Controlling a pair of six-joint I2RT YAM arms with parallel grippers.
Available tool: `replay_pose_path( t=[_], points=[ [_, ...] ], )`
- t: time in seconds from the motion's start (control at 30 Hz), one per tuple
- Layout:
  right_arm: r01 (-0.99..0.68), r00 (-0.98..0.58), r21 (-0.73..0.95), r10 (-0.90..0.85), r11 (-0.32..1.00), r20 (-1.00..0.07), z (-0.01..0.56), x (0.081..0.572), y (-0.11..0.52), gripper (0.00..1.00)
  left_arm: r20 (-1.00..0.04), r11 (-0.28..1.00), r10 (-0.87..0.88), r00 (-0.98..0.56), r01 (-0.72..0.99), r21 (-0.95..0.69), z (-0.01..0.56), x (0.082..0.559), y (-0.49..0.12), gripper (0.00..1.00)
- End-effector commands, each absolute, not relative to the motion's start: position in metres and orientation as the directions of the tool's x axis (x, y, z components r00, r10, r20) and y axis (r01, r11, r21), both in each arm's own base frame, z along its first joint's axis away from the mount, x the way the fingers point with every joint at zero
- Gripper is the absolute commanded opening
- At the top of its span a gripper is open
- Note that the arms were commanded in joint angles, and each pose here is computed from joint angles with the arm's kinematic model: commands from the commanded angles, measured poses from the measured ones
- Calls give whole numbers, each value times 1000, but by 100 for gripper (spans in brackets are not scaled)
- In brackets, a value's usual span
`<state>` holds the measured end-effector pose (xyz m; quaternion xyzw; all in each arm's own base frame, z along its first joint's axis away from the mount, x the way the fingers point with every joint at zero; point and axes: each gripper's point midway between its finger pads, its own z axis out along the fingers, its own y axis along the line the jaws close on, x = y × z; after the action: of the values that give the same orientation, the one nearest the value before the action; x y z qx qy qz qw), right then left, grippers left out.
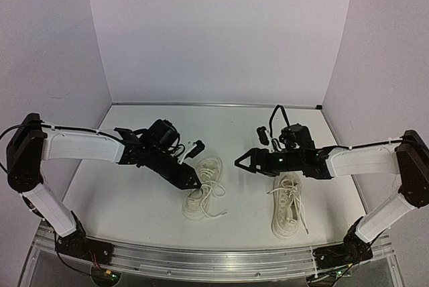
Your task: Tie the shoes
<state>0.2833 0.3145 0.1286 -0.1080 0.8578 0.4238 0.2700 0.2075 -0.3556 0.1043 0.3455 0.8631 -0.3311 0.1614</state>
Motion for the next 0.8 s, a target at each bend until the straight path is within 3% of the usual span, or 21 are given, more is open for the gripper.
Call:
replay_pose_path(
  t=[0.0, 0.2, 0.3, 0.43, 0.77],
  points=[
    [-437, -835, 684, 19, 584, -550, 128, 272, 316, 87, -584, 493, 477, -657, 750, -441, 135, 205, -357, 36],
    [-440, -837, 683, 8, 583, -547, 123, 267, 314, 87, -633, 421, 501, -590, 805, -417, 147, 169, -354, 40],
    [-441, -836, 683, 10, 583, -549, 124, 267, 314, 87, -689, 365, 539, -485, 871, -328, 158, 143, -360, 42],
    [-441, -826, 675, 26, 591, -563, 128, 270, 311, 87, -689, 288, 633, -351, 934, -212, 159, 119, -373, 45],
    [-403, -801, 652, 97, 642, -591, 145, 276, 293, 88, -468, 159, 869, -160, 986, -42, 102, 124, -425, 45]
  ],
)
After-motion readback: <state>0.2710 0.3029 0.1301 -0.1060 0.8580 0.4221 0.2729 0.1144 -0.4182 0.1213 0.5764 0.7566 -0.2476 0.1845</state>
